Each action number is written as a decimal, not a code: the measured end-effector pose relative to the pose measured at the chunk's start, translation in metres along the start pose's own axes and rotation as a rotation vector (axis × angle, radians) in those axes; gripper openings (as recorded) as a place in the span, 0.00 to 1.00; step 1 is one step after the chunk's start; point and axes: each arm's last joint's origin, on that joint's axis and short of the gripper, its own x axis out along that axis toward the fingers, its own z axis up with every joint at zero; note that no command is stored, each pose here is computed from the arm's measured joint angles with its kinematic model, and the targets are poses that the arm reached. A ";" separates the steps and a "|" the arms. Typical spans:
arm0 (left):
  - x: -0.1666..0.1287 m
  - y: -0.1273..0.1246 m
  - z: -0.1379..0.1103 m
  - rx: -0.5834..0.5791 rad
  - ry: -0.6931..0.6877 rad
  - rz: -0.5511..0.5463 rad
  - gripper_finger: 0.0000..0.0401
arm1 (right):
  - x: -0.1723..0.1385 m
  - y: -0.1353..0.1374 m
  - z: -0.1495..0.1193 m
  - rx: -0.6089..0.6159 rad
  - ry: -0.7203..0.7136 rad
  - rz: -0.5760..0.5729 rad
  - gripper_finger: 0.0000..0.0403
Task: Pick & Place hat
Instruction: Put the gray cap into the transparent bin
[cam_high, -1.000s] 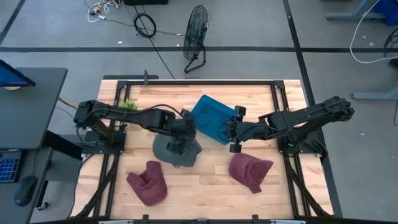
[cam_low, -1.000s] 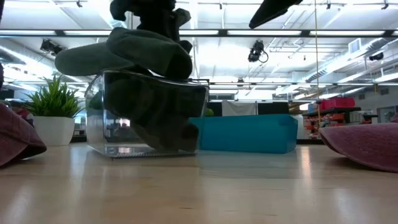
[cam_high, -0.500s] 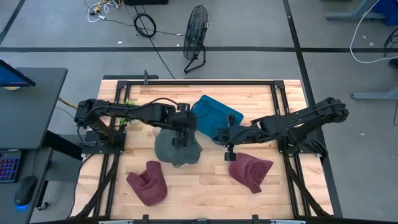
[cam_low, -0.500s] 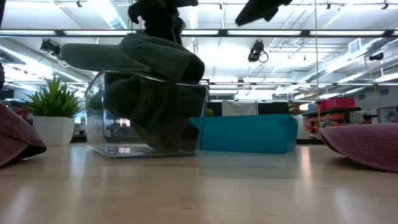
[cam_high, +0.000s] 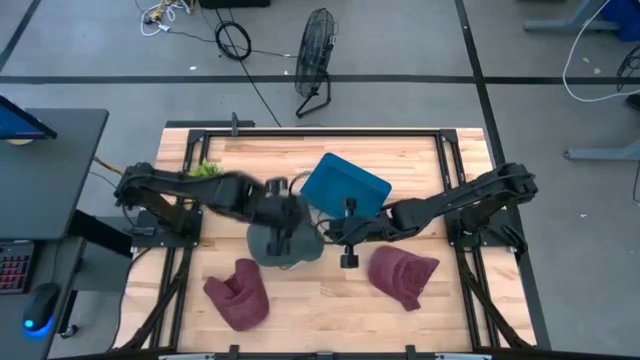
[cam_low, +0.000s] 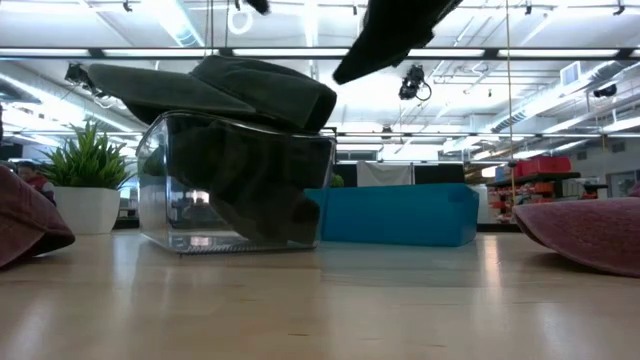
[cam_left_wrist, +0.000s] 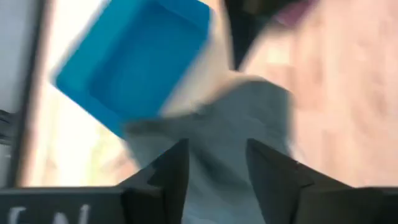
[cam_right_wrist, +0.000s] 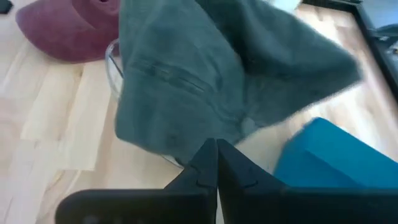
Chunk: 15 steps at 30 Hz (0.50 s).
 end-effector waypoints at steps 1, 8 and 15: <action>0.001 -0.008 -0.004 -0.009 0.017 -0.019 0.37 | 0.004 0.001 -0.001 -0.001 0.004 0.009 0.01; 0.023 -0.066 -0.047 0.006 0.158 -0.058 0.07 | 0.027 0.009 -0.012 -0.036 0.073 0.025 0.00; 0.029 -0.089 -0.071 0.001 0.184 0.007 0.01 | 0.027 0.012 -0.002 -0.041 -0.036 0.119 0.00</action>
